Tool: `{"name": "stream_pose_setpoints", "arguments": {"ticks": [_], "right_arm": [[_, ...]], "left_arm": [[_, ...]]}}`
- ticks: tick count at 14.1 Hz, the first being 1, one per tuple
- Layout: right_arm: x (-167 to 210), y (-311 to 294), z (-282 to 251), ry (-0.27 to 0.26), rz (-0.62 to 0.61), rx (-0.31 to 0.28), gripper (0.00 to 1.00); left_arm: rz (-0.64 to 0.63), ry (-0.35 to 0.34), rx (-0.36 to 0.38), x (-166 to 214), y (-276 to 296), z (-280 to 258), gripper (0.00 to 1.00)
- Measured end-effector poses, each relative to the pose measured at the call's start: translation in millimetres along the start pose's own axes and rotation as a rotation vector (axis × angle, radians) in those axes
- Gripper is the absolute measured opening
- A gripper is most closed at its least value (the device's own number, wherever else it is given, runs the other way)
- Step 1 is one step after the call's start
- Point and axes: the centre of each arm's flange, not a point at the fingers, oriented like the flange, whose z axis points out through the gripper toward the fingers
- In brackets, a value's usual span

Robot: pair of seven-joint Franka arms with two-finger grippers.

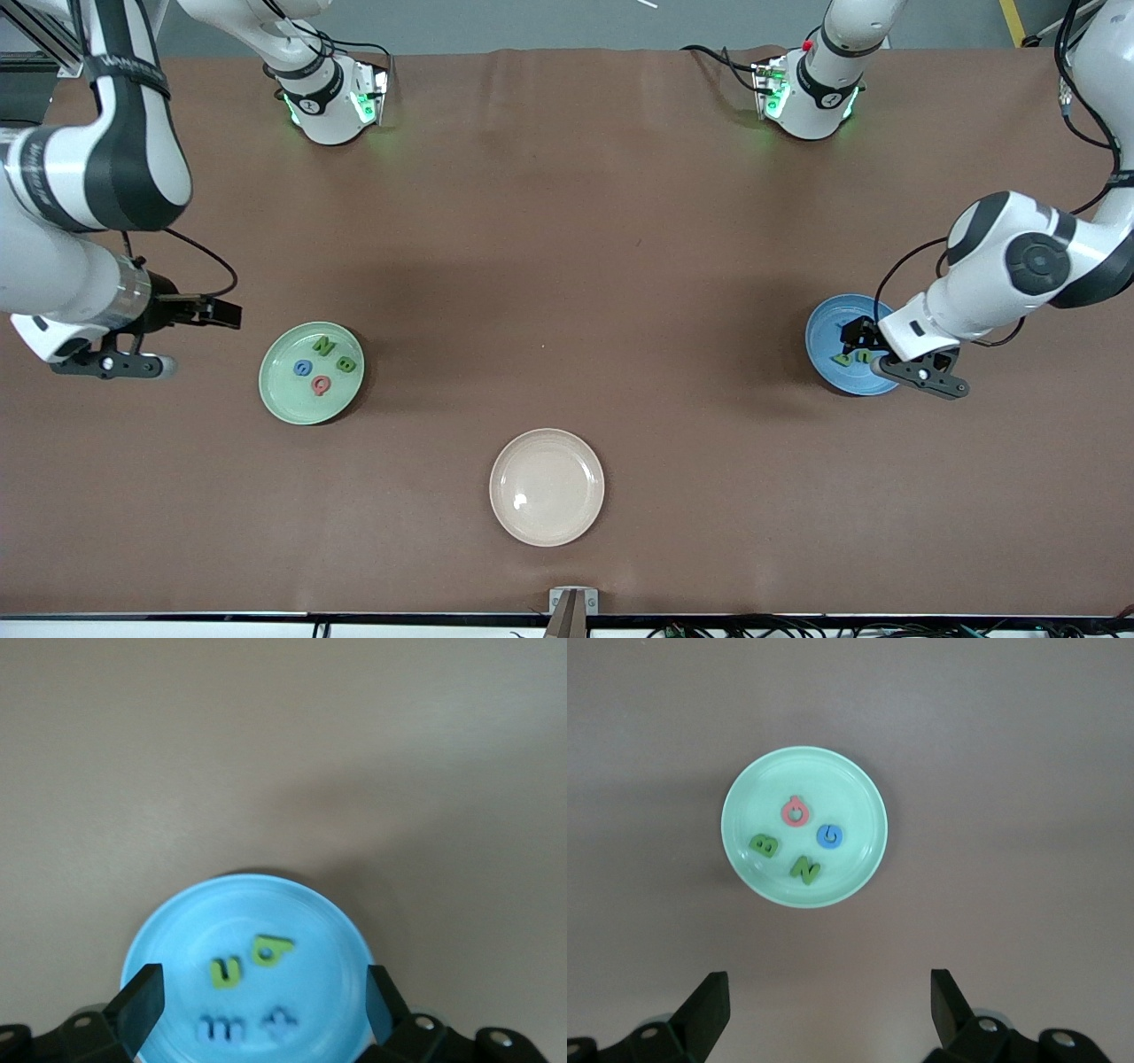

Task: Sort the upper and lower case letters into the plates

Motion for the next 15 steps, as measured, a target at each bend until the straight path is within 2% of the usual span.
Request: {"name": "stream_pose_setpoints", "arguments": {"ticks": [4,8,10,12,15], "right_arm": [[-9,13,-52,0.026,0.019,0.005,1.00],[-9,21,-74,0.070,0.033,0.007,1.00],[-9,29,-80,0.080,0.046,0.010,1.00],[-11,36,-80,0.063,0.057,0.012,1.00],[-16,35,-75,0.011,0.055,0.010,1.00]], "left_arm": [[-0.057,-0.082,-0.006,14,26,-36,1.00],[-0.084,-0.119,0.036,20,63,-75,1.00],[-0.100,-0.111,0.042,20,71,-95,1.00],[-0.117,-0.089,0.045,19,74,-111,1.00],[-0.158,-0.046,0.090,8,64,-144,1.00]]}}
